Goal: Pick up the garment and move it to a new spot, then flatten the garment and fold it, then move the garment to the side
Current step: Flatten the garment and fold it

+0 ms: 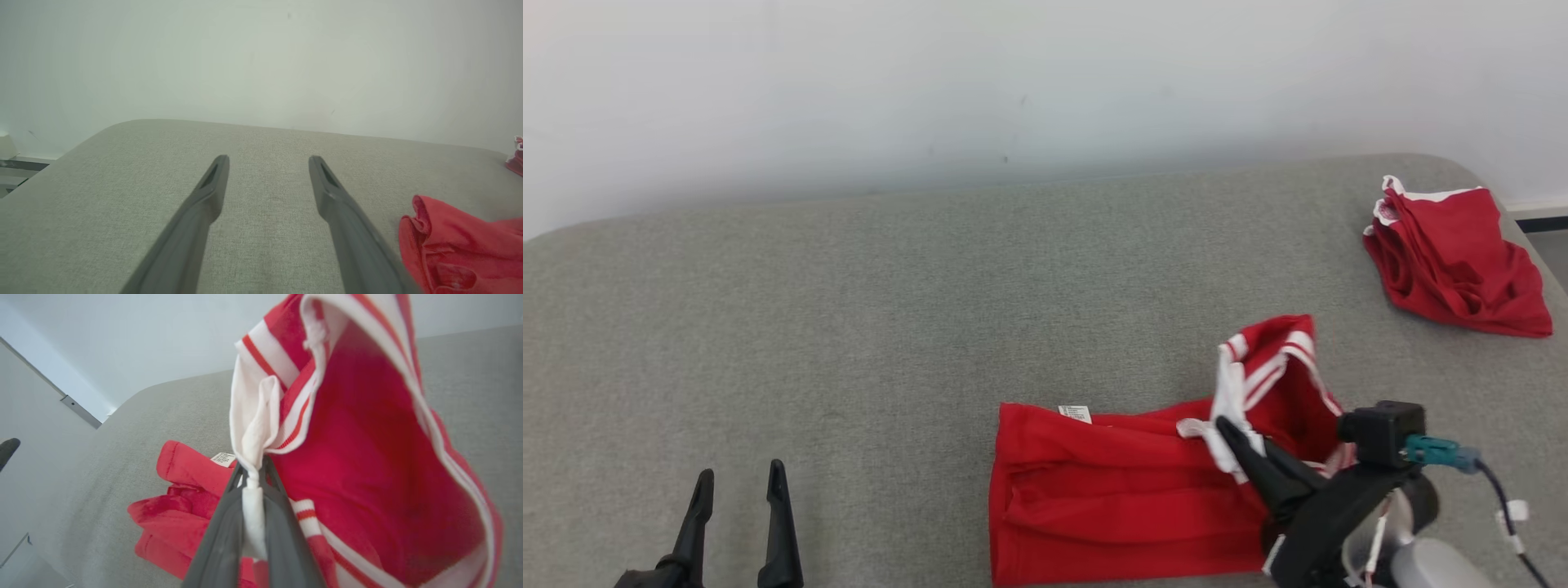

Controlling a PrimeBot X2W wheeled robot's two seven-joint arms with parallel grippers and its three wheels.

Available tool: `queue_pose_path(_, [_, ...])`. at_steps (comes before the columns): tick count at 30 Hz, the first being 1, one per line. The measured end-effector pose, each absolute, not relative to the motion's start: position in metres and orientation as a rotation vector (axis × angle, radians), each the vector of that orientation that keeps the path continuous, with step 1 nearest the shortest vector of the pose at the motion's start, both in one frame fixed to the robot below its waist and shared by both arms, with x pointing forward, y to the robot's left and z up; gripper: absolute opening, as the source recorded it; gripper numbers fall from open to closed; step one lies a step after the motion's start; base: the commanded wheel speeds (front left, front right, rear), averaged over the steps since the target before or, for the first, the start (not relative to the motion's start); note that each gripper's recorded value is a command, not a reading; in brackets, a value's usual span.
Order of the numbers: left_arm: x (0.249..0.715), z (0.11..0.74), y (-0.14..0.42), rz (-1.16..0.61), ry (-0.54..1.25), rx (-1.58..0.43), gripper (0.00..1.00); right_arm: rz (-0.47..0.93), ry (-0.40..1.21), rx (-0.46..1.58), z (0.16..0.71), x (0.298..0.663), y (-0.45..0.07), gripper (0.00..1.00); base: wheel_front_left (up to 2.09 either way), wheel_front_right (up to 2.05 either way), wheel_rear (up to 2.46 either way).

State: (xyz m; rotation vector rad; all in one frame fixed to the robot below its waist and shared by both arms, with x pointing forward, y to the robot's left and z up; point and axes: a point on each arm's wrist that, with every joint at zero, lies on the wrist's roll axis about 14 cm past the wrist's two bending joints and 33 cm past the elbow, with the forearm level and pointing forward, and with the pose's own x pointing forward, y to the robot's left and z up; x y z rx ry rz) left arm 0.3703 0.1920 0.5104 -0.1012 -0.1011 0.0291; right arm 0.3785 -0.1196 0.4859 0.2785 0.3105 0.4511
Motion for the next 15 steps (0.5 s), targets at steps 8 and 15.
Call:
queue_pose_path(8, [0.361,0.506,0.204,0.067,-0.087,-0.108,1.00,0.619,0.312,0.341,0.496,0.372,-0.040,0.00,0.00,0.00,0.00])
queue_pose_path(15, [0.357,0.506,0.209,0.090,-0.088,-0.119,1.00,0.694,0.344,0.366,0.492,0.375,0.005,0.00,0.00,0.00,0.00])
